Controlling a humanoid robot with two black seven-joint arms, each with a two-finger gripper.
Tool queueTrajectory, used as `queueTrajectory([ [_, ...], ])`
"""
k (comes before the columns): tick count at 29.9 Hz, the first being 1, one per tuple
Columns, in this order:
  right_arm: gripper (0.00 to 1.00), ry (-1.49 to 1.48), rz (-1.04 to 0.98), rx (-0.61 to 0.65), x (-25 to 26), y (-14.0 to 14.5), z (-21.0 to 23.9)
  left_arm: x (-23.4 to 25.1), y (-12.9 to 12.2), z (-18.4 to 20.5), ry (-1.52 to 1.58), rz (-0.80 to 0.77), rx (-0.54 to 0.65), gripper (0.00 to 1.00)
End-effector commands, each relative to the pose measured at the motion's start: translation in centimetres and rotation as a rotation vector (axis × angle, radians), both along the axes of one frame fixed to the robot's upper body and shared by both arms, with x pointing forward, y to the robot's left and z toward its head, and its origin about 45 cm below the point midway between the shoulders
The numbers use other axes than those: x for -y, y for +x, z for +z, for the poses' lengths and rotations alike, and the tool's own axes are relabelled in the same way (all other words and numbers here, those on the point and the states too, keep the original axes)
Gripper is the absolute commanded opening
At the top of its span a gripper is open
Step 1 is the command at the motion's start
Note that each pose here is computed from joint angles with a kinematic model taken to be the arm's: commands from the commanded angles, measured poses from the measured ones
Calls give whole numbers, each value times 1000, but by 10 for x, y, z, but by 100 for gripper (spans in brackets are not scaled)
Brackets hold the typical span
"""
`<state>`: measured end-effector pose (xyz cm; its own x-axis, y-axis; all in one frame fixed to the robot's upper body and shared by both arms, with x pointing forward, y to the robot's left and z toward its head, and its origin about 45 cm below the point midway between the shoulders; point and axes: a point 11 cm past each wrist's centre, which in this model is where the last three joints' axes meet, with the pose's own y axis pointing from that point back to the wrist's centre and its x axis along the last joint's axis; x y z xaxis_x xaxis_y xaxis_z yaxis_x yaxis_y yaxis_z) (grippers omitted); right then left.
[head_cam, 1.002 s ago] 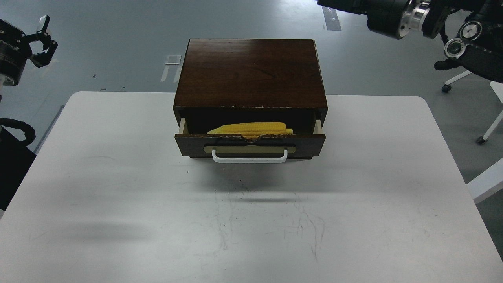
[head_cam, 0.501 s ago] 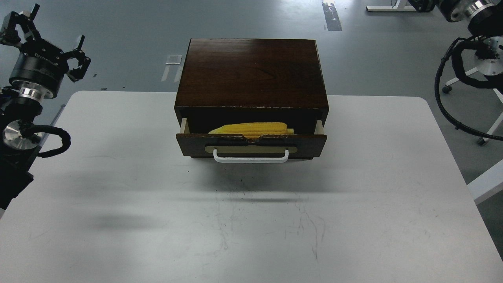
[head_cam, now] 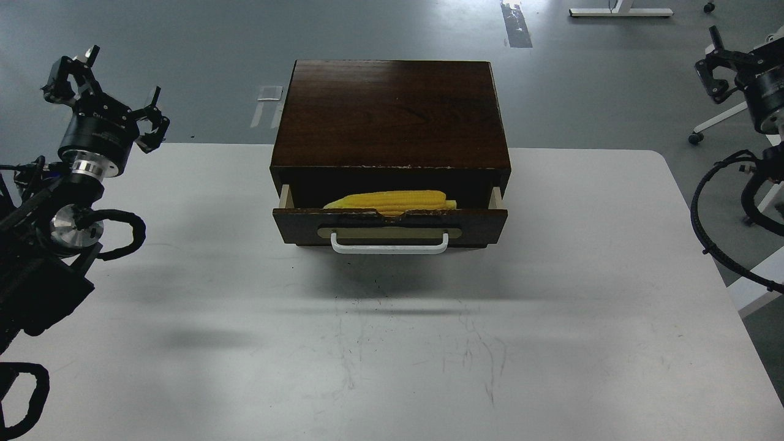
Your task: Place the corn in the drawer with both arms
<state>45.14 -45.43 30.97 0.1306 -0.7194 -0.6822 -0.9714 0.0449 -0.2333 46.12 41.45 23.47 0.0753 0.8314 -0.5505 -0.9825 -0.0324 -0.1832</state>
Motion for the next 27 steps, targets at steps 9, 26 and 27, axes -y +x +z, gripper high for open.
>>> queueTrajectory([
  [9,100,151,58,-110,-42,-23,-92,32,8,-12,-61,-43,-25,98],
  [26,100,162,33,-72,-32,-20,-79,44,11,-14,-75,-83,-50,98],
  [27,100,166,27,-64,-30,-20,-76,47,11,-15,-78,-88,-51,98],
])
